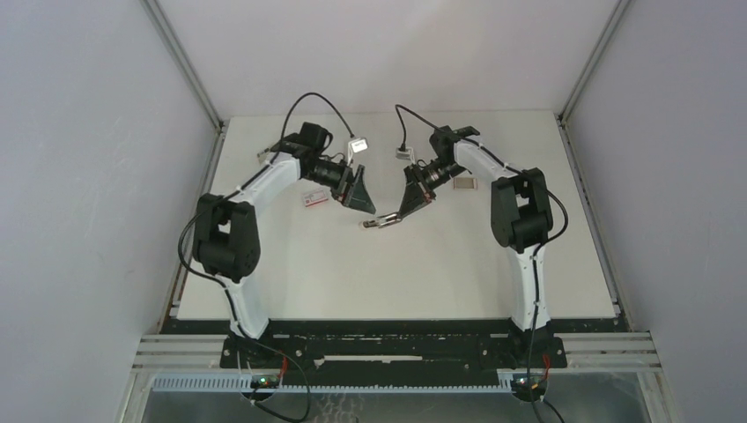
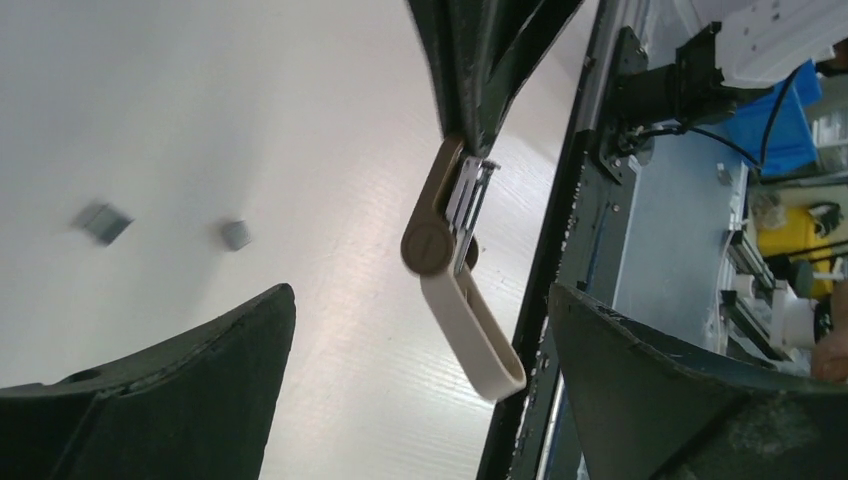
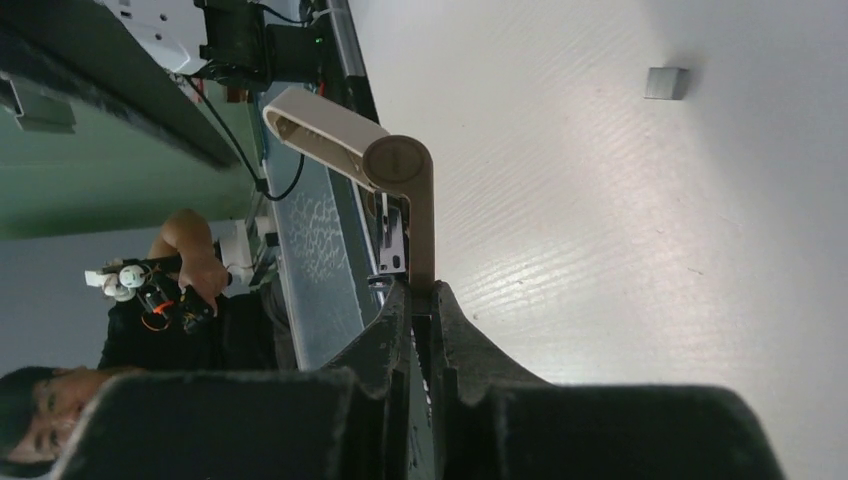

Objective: Unload the staples from the stapler
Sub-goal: Place the stapler at the center of the board.

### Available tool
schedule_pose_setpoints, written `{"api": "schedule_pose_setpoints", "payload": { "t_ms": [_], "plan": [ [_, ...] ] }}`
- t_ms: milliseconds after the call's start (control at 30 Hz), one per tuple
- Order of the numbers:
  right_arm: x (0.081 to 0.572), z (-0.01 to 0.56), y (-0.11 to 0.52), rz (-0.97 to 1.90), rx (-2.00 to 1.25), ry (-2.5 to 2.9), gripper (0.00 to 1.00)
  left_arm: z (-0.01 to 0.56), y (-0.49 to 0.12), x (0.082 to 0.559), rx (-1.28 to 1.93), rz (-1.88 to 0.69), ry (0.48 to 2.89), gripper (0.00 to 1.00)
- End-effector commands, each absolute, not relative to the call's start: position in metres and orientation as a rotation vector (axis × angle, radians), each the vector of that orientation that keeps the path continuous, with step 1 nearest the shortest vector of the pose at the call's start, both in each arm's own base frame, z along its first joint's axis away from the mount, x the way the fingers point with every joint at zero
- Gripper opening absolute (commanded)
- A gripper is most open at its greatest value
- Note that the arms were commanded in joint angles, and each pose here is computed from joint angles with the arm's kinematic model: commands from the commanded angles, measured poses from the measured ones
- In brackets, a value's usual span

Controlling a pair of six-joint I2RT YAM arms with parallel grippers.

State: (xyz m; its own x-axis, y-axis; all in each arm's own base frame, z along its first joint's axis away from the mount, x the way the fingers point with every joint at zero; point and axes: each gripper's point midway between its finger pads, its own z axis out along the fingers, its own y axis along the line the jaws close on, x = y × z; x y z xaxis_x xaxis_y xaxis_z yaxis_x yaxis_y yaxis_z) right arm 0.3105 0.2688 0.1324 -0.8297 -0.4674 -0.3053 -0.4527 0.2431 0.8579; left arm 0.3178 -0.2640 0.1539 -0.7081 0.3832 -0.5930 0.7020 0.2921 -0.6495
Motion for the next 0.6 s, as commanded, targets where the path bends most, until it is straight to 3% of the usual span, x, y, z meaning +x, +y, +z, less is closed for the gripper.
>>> {"api": "schedule_pose_setpoints", "payload": {
  "t_ms": [0, 267, 567],
  "plan": [
    [0.334, 0.169, 0.272, -1.76, 0.886, -2.621, 0.0, 0.2, -0.234, 0.35, 0.922, -1.225, 2.125, 1.0],
    [0.367, 0.162, 0.26, -1.679, 0.537, -2.883, 0.0, 0.196, -0.157, 0.381, 0.656, -0.981, 2.183, 1.0],
    [0.401, 0.155, 0.226, -1.641, 0.05, -3.084, 0.0, 0.187, -0.1, 0.378, 0.485, -0.849, 2.194, 1.0]
  ]
}}
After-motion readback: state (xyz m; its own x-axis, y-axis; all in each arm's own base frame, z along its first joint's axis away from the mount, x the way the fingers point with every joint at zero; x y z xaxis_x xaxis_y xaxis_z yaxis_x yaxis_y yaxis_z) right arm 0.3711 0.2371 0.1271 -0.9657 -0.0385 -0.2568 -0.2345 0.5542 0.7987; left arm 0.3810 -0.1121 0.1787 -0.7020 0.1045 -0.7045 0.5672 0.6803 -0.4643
